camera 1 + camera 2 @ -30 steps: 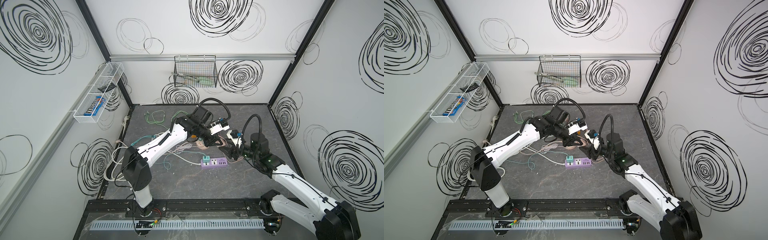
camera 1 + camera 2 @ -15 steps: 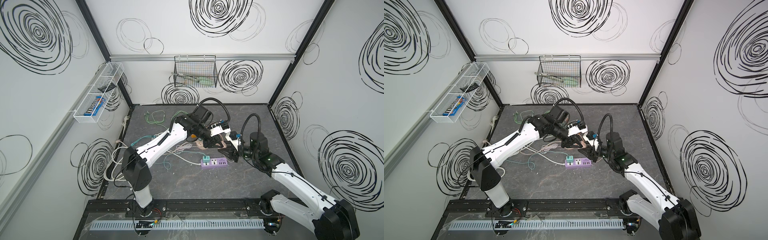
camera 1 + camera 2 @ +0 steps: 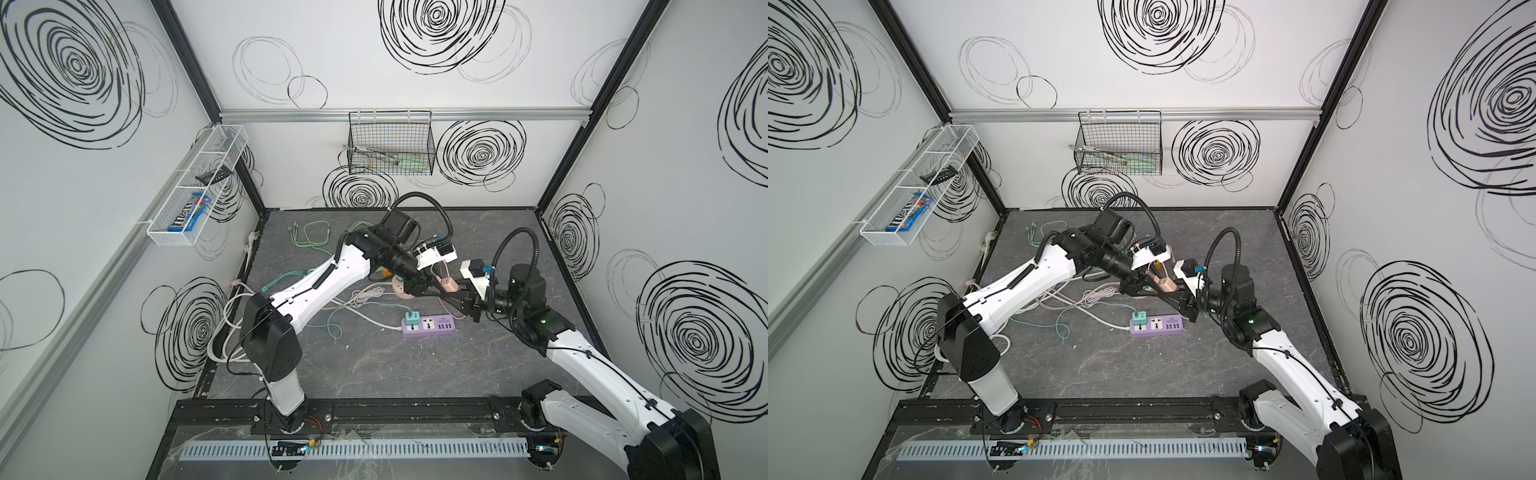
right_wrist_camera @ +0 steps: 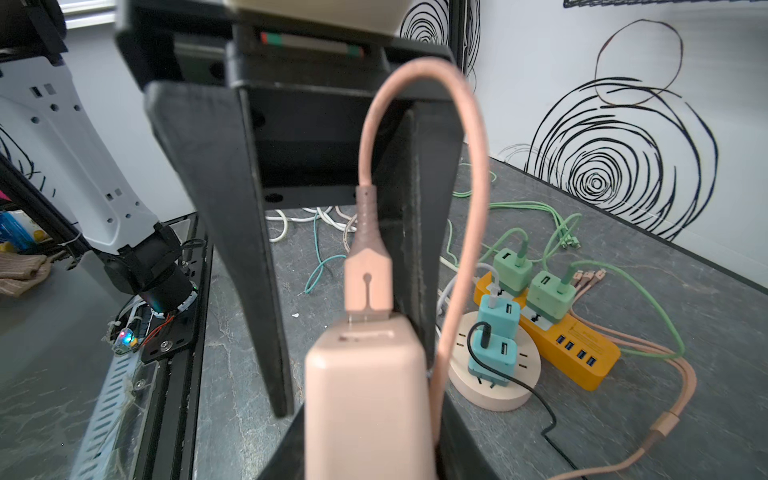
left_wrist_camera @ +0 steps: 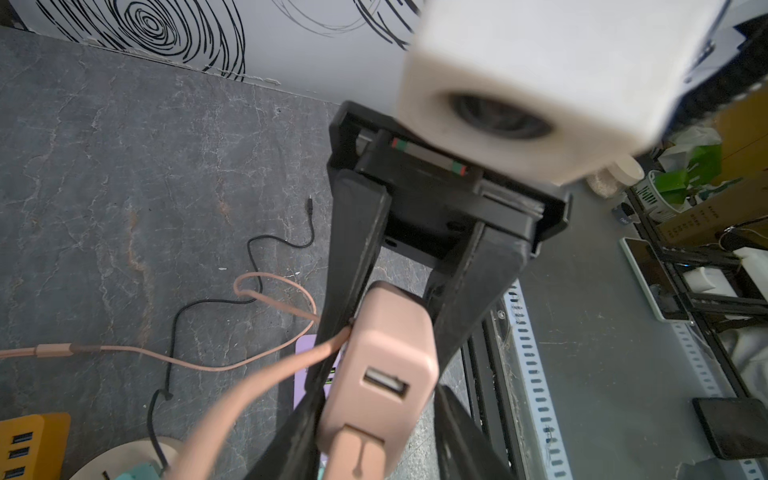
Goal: Insert the plug
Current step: 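Close the left gripper on the pink charger held by the right gripper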
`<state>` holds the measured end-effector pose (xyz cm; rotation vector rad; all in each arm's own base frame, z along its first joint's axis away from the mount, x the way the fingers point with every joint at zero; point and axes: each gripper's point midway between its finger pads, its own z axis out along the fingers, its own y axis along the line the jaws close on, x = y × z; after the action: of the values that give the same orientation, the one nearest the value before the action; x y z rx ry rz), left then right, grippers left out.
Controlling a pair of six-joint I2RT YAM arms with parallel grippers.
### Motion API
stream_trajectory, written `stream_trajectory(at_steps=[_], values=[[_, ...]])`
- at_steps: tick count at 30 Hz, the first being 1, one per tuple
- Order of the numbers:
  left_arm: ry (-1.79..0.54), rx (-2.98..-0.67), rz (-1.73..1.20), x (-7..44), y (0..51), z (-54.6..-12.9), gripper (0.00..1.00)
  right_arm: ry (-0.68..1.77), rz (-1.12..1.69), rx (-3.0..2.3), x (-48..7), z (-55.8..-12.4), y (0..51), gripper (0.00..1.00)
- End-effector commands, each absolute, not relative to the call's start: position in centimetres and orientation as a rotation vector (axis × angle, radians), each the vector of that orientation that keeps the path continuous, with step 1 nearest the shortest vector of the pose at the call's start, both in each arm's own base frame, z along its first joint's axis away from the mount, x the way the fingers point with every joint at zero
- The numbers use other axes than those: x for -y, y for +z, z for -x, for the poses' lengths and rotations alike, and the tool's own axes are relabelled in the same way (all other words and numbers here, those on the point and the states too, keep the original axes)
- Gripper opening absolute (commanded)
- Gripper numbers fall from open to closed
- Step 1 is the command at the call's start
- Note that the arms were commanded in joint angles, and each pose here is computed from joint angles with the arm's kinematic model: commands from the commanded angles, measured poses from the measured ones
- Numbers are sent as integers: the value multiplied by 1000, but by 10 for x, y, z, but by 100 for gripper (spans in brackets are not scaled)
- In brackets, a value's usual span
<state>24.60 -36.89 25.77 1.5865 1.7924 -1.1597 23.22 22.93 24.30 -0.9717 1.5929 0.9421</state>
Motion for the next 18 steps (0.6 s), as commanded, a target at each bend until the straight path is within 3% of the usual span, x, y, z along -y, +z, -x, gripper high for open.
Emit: stream_trajectory(at_steps=[1,8,13,18], values=[[-1249,-1687,-1583,372,279,-230,46,968,985,-1482,-232,-229,264,24],[-1287,-1644,-1564,376,283,-226,40,1012,1008,-1472,-238,-228,262,25],[-1310,-1620,-1564,376,286,-224,49,1024,1021,-1471,-240,-227,260,26],[-1349,-1585,-1574,372,289,-220,47,1026,1030,-1468,-239,-224,259,26]])
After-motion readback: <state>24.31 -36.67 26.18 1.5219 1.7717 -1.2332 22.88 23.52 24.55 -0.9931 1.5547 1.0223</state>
